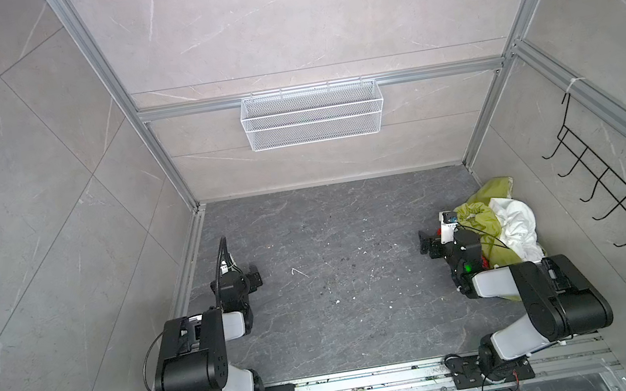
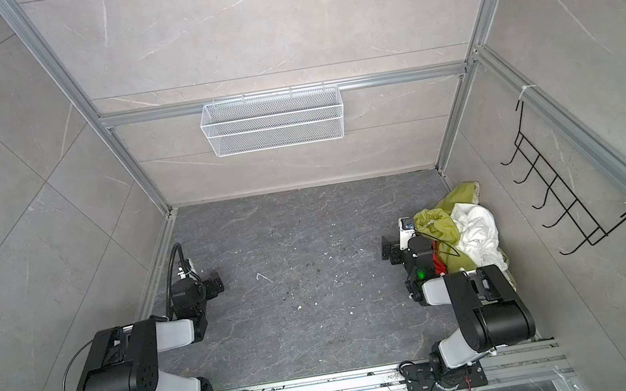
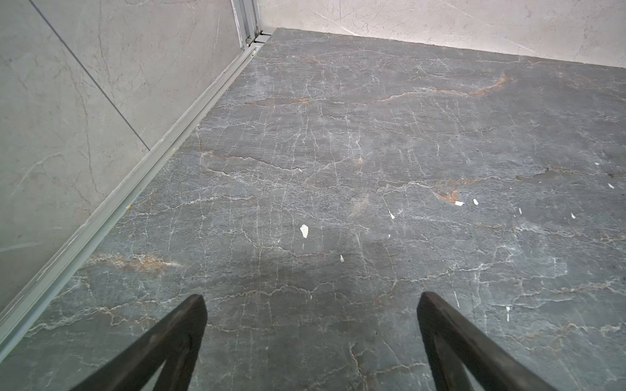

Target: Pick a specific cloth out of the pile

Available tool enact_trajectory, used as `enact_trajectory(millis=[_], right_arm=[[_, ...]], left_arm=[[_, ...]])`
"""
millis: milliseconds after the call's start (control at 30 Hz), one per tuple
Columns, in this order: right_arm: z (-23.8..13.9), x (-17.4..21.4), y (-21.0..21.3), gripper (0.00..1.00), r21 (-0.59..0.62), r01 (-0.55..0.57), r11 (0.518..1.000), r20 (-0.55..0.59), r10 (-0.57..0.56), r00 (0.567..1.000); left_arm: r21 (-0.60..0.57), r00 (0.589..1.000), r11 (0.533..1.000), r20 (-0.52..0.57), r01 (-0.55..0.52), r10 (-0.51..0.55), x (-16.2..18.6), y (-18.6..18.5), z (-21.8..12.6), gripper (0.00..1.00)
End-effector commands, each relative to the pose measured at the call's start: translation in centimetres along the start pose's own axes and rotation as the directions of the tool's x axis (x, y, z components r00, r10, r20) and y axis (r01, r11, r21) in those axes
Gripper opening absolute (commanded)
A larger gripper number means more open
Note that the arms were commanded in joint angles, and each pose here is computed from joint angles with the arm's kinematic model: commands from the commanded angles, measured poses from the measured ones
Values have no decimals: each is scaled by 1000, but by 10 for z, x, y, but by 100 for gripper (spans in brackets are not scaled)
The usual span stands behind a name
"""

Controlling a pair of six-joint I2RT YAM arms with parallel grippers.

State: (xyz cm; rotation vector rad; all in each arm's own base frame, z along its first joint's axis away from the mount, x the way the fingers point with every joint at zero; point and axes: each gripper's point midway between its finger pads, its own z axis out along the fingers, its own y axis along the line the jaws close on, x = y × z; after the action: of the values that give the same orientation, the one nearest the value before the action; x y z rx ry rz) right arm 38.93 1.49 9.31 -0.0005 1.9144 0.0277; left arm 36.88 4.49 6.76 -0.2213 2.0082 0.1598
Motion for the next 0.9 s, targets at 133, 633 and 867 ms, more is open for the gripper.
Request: enact_trajectory(millis=[133, 633, 867], right_arm=[[2, -1, -1, 100, -2, -6, 1000, -3, 6, 1000], [2, -1, -2, 100, -1, -6, 1000, -2, 6, 1000], [0, -2, -3, 100, 2, -5, 1000, 7, 5, 1000]], left_arm=[[-6, 998, 1000, 70, 2, -2, -23, 0, 2, 100], [-6, 998, 1000, 70, 2, -2, -23, 0, 2, 100], [-2, 997, 1000, 73, 4, -4, -23, 0, 2, 100]])
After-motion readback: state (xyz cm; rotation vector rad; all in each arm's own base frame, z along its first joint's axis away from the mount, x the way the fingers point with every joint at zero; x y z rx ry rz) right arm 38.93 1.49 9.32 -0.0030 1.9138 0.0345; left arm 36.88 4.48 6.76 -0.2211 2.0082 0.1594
